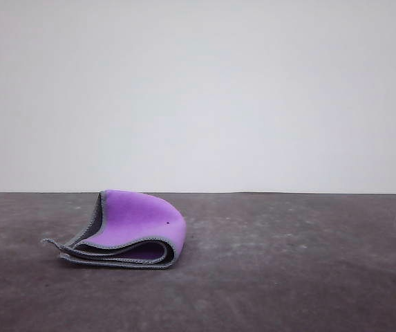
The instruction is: Fold clothes
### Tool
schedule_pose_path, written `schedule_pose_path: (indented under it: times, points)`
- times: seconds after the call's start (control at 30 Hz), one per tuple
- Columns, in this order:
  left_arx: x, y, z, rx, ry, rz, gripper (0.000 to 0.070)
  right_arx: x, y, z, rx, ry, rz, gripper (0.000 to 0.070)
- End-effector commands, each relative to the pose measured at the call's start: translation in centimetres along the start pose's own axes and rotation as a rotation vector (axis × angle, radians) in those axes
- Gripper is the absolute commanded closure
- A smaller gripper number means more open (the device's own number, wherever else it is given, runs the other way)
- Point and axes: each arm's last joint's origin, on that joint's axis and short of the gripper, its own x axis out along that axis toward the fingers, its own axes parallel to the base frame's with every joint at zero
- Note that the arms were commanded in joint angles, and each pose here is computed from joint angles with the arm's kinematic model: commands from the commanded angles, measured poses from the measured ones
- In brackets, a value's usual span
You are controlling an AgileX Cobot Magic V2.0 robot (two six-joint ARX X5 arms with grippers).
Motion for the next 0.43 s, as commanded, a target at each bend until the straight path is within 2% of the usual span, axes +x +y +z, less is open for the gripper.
schedule_pose_path:
  times: [0.0, 0.4]
  points:
    - [0.18, 0.06, -0.53, 0.009, 0.007, -0.001, 0.0694, 0.07, 0.00, -0.15, -0.003, -0.001, -0.001, 0.0688]
    - [0.18, 0.06, -0.53, 0.010, 0.007, -0.001, 0.0694, 0.07, 0.00, -0.15, -0.003, -0.001, -0.001, 0.0688]
